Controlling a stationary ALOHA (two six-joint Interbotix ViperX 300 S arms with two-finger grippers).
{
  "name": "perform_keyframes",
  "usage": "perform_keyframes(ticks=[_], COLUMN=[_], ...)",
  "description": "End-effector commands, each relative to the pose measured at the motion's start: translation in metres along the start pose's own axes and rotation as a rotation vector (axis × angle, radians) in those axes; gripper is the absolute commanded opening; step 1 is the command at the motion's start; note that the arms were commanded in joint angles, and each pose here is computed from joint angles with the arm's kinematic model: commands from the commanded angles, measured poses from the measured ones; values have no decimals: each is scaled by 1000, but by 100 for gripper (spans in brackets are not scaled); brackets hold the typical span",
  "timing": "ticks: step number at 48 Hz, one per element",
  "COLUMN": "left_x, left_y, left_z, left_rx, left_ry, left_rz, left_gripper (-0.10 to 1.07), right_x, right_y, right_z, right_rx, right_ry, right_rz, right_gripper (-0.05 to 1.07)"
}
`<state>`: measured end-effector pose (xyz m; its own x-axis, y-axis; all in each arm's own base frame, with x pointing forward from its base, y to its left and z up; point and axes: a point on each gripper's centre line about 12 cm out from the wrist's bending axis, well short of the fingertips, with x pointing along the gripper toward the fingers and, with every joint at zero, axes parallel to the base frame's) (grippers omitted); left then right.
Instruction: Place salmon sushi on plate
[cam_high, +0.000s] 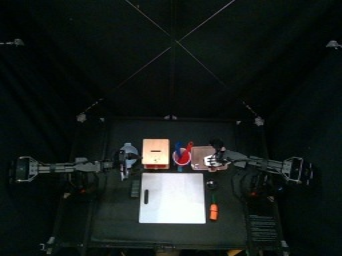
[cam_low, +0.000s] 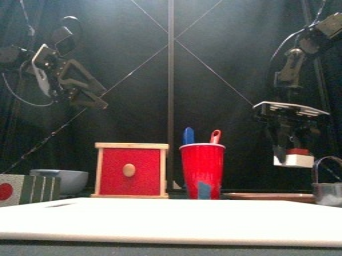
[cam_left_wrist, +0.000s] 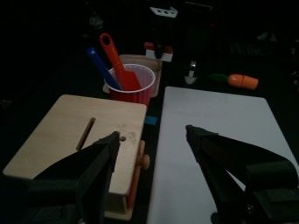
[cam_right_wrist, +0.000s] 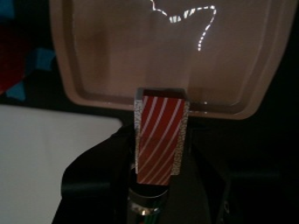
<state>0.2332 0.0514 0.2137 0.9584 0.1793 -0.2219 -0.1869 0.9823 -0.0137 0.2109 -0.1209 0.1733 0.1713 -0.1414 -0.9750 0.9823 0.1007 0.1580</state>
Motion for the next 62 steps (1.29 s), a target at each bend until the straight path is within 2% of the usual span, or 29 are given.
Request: perform_keyframes(ticks=[1,8,14,27,43,47,57,62], left_x=[4,3,4,4,4,4,4,4], left_y=[2,2,2,3,3,3,3,3], left_z=[15,15,16,18,18,18,18,18], left_rx=[-5,-14,-16,-20,-25,-26,-35,-35], left_ry=[-45,-47,-47,-52,-54,-52,-53,-54], left_rz=[6,9,10,12,13,14,17,17], left_gripper=[94,94,94,94,94,94,94,94], right_x=[-5,2,12,38,46,45,45,42], right_y=[-11,-29,-42,-50,-57,-57,-57,-55], right_z=[15,35,44,41,44,45,46,47], right_rx=[24,27,18,-3,5,11,8,8], right_ry=[-11,-11,1,14,-1,-2,-7,-18], right_rz=[17,-17,-61,-79,-87,-83,-84,-77], right_gripper=[69,69,69,70,71,74,95,99])
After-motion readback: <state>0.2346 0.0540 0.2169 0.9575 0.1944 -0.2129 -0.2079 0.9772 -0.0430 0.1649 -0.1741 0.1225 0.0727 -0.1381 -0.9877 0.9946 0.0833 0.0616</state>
